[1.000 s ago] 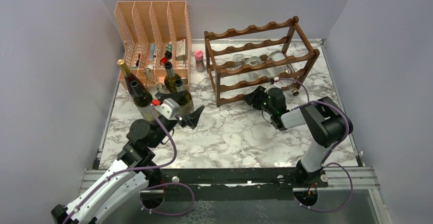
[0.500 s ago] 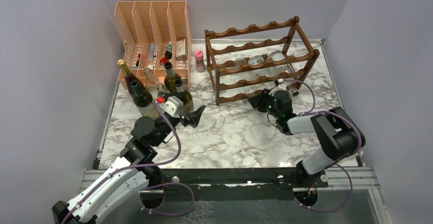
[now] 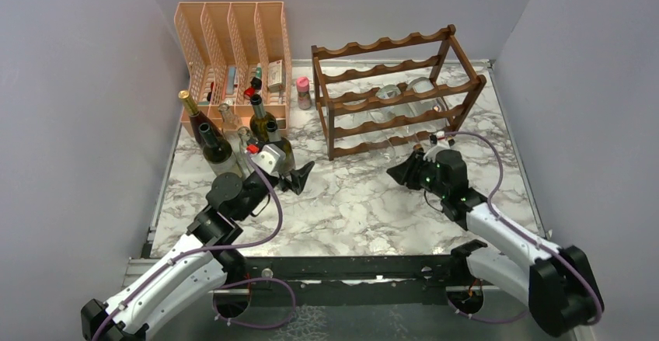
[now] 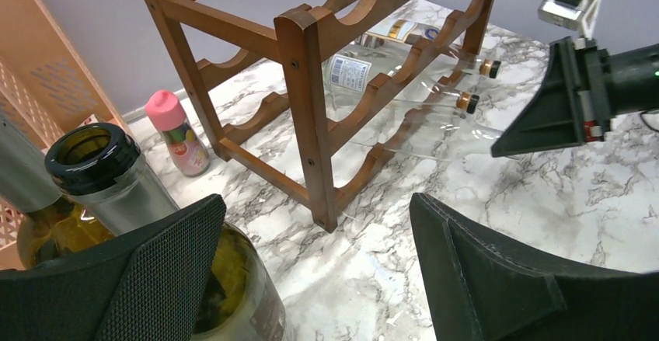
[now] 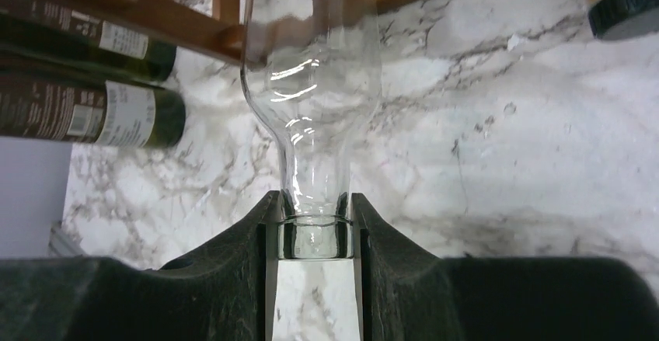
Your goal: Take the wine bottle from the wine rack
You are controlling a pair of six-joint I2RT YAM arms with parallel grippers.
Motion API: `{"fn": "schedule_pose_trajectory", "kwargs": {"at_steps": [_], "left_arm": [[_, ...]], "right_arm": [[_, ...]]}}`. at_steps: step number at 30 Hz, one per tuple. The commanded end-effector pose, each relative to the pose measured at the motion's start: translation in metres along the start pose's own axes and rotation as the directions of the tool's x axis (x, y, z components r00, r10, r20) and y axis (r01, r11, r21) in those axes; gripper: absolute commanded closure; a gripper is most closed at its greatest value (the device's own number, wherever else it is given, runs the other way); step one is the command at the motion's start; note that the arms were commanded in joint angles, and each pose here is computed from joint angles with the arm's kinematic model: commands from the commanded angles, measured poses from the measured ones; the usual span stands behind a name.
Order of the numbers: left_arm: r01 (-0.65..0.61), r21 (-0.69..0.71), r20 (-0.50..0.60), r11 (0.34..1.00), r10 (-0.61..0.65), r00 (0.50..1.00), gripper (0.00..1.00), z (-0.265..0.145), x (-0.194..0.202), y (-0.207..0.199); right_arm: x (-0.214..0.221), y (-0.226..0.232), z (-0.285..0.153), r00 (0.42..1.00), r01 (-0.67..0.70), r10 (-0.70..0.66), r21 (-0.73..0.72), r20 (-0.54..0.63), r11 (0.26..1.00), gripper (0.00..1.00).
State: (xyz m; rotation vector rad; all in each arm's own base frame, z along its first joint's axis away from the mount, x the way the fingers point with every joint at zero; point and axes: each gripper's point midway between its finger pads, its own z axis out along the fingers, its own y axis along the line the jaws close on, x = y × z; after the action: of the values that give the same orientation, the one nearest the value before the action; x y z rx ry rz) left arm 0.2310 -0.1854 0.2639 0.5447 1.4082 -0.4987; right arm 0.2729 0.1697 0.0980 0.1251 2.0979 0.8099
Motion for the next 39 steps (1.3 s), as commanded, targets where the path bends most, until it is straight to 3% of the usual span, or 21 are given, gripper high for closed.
{"fn": "schedule_pose_trajectory", "kwargs": {"at_steps": [1, 6, 12, 16, 21, 24, 32, 39], "left_arm": [[-0.025, 0.002, 0.037, 1.000, 0.025, 0.999, 0.06, 0.001, -0.025, 0.002], [-0.066, 0.078, 0.021, 0.995, 0.065, 0.998, 0.06, 0.007, -0.048, -0.008], [-0.065, 0.215, 0.025, 0.974, 0.061, 0.998, 0.06, 0.020, -0.077, -0.031], [-0.016, 0.315, 0.011, 0.949, 0.013, 1.000, 0.06, 0.029, -0.085, -0.050], [0.103, 0.423, -0.023, 0.900, -0.103, 0.994, 0.07, 0.039, -0.083, -0.080], [0.127, 0.457, -0.043, 0.880, -0.121, 0.992, 0.07, 0.042, -0.075, -0.103], [0.068, 0.498, -0.146, 0.864, 0.007, 0.989, 0.07, 0.053, -0.030, -0.170], [-0.005, 0.450, -0.318, 0.893, 0.165, 0.934, 0.08, 0.074, 0.021, -0.208]], "right_arm": [[0.029, 0.006, -0.035, 0.988, -0.032, 0.034, 0.010, -0.149, 0.999, 0.99], [0.011, 0.018, -0.073, 0.991, -0.015, 0.022, 0.051, -0.132, 0.999, 0.99], [0.012, 0.040, -0.095, 0.975, -0.118, 0.120, 0.022, -0.186, 0.993, 0.99], [-0.001, 0.053, -0.110, 0.970, -0.129, 0.134, 0.039, -0.201, 0.991, 0.99], [-0.036, 0.070, -0.133, 0.990, -0.042, 0.046, 0.031, -0.130, 0.999, 0.99], [-0.048, 0.074, -0.143, 0.993, -0.001, 0.006, 0.043, -0.116, 0.999, 0.99], [-0.039, 0.066, -0.150, 0.982, 0.079, -0.067, 0.062, -0.175, 0.995, 0.99], [-0.035, 0.067, -0.150, 0.973, 0.106, -0.094, 0.046, -0.209, 0.993, 0.99]]}}
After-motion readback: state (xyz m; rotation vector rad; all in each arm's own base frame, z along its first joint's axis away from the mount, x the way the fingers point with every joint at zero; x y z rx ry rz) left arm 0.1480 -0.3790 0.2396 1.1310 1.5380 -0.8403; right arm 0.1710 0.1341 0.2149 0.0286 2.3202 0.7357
